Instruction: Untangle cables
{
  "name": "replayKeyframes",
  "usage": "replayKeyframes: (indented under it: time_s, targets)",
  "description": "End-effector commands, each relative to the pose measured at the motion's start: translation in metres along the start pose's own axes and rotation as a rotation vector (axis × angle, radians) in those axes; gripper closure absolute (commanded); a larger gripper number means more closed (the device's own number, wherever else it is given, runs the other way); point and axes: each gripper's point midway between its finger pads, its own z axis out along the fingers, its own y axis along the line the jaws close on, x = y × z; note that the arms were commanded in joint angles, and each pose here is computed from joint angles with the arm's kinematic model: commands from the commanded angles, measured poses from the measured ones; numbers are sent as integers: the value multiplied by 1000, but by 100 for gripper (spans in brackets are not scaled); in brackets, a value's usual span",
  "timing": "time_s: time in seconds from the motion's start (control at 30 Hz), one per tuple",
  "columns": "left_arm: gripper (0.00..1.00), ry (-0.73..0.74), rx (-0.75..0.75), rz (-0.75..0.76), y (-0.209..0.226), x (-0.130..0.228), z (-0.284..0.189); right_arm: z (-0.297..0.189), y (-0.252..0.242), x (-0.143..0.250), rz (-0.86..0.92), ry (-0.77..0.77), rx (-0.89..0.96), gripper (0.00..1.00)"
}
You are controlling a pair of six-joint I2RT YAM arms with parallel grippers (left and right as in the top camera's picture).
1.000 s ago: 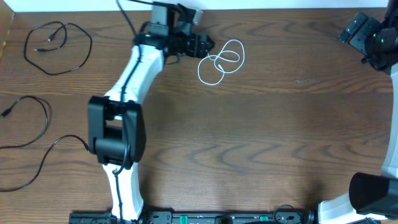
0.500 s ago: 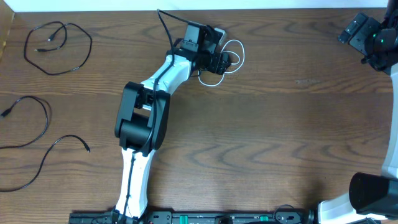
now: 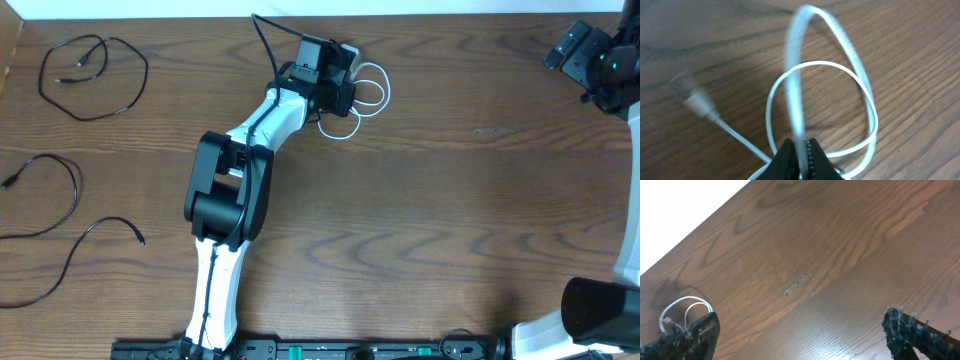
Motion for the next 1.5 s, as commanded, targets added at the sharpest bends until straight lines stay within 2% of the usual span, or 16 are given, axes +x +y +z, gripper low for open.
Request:
replayKeyframes:
  time_s: [0.0,0.03,0.13,0.27,0.4,0.47,0.7,0.93,1.07,1.37,1.47]
  targets:
    - [92,-6,-8,-1,3,-2,-4,-2,-2,-2,17,-9,6,1]
    - [89,-13,-9,1,3,-5,-7,-2,-2,-2,17,-9,5,1]
    - [46,-47,-10,13,-1,-20,-20,-2,-2,-2,17,-9,5,1]
    - [43,-72,-12,59,-7,-33,-38,-2,-2,-2,17,-9,5,1]
    - [35,38,2,227,-13,-8,-41,-2,-2,-2,17,-9,6,1]
    - [25,110,19,289,-14,12,-39,-2,-2,-2,17,-8,6,1]
    - [24,160,32,307,-12,31,-32,-2,-2,-2,17,-9,5,1]
    - [23,43,-9,364,-7,1,-28,-2,-2,-2,17,-8,6,1]
    - [23,22,-65,375,3,-4,-22,-2,-2,-2,17,-8,6,1]
    - [23,75,-46,358,8,20,-1,-2,-2,-2,17,-9,5,1]
    - [31,59,-52,362,9,16,-1,-2,-2,-2,17,-8,6,1]
